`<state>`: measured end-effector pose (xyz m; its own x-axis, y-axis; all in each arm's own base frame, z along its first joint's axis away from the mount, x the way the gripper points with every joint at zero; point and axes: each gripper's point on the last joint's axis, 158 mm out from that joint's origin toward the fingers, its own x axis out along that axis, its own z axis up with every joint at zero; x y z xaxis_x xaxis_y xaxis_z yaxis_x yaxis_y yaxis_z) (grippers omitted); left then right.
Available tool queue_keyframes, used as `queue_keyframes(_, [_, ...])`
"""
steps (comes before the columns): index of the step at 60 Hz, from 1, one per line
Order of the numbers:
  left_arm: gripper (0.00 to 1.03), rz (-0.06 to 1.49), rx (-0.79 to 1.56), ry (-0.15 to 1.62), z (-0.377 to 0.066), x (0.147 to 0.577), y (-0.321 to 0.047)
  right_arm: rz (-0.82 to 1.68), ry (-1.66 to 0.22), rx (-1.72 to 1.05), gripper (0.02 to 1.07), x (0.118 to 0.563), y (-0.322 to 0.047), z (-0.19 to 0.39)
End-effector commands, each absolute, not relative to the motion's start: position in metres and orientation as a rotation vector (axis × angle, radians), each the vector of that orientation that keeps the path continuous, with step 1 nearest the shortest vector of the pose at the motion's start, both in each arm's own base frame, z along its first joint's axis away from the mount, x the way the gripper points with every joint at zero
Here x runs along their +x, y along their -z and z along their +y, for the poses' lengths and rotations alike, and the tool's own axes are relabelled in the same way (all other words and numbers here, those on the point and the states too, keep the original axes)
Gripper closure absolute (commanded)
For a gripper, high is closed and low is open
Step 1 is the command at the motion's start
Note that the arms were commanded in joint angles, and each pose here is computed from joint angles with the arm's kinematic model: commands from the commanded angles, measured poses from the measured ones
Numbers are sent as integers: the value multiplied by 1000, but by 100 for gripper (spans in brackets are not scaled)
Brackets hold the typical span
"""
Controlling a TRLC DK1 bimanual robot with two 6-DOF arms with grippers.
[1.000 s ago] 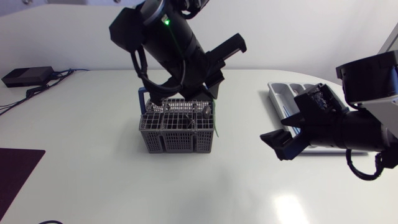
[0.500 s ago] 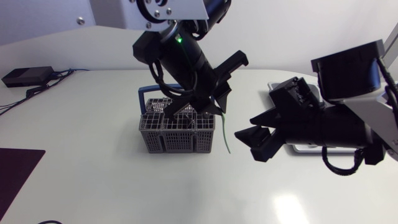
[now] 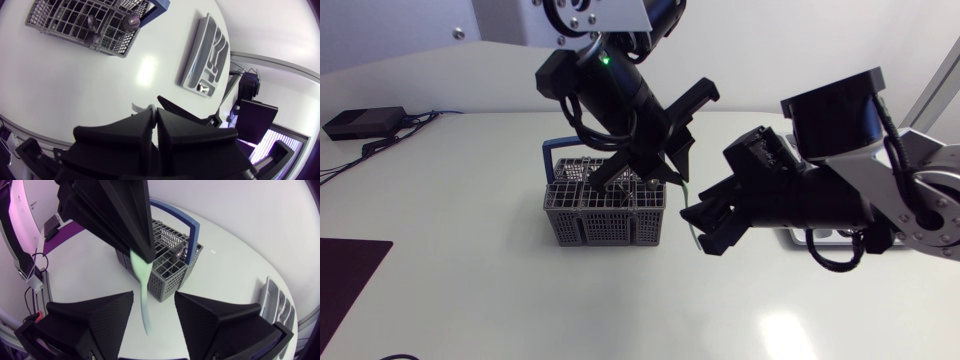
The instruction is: Unload the cutlery basket into the drawer organizer.
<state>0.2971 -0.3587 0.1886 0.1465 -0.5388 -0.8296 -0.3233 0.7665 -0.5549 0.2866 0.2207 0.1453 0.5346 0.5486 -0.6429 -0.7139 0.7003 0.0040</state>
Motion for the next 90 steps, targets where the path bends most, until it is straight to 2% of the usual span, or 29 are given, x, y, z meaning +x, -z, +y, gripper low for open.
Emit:
queue_keyframes(1, [100,1463,-788,154,-360,304,-190,651,-773,-255,54,291,-151,231])
queue_keyframes(8, [100,1471,-795,155,-360,303,-190,648,-770,-266,63,292,-149,234])
queue_keyframes(11, [100,1473,-796,151,-358,304,-190,646,-769,-267,63,292,-148,234])
queue_keyframes(16, [100,1483,-795,152,-359,302,-188,633,-777,-277,78,291,-148,237])
queue_keyframes(21, [100,1483,-797,153,-359,302,-189,630,-773,-287,87,292,-147,237])
queue_keyframes(25, [100,1482,-798,154,-358,301,-190,624,-773,-294,101,293,-147,237])
queue_keyframes(36, [99,1477,-800,159,-357,300,-193,628,-780,-305,101,290,-143,237])
queue_keyframes(43, [84,1496,-806,186,-359,296,-197,631,-784,-304,101,289,-143,237])
queue_keyframes(45, [83,1495,-807,187,-359,296,-197,633,-785,-303,101,288,-143,237])
queue_keyframes(51, [60,1483,-816,203,-358,297,-204,644,-790,-301,101,287,-141,236])
queue_keyframes(56, [53,1473,-828,208,-355,299,-209,658,-800,-301,101,284,-139,234])
queue_keyframes(59, [41,1460,-840,216,-352,302,-215,660,-801,-305,101,283,-138,232])
queue_keyframes(68, [23,1420,-882,214,-341,314,-229,681,-811,-296,101,280,-135,221])
queue_keyframes(81, [16,1358,-934,207,-324,336,-247,705,-806,-312,101,276,-129,197])
queue_keyframes(90, [12,1333,-922,163,-314,346,-240,710,-790,-312,101,281,-128,171])
